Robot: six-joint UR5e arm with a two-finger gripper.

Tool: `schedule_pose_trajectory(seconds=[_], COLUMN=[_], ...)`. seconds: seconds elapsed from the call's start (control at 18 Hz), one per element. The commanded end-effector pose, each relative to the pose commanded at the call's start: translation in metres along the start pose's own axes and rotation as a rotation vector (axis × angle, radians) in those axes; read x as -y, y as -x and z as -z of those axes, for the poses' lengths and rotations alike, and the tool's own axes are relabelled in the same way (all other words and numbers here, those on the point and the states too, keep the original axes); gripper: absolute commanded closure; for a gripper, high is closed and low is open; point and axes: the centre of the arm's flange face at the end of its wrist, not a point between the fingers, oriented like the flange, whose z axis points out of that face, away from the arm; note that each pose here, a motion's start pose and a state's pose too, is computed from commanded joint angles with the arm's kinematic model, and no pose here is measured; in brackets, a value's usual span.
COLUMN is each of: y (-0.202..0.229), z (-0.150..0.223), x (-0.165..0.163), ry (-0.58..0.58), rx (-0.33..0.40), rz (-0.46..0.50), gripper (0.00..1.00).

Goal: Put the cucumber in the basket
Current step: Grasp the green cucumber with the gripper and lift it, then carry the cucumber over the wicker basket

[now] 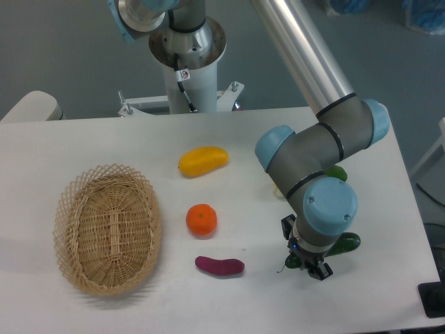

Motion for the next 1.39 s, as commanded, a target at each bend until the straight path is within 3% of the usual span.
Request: schedule_pose_trajectory(seconds=[0.44,0.83,1.0,1.39], y=[-0.007,-0.045,-0.068,-0.145], z=[0.002,0.017,0.029,0.059], x=[0.013,0.056,0.081,0.194], ry=[0.0,-0.006,-0.028,-0.053], rx=[-0.009,-0.027,-0.033,-0.082], rz=[0.032,0.085,0.119,0.211], gripper=[0.84,0.84,0.85,0.85])
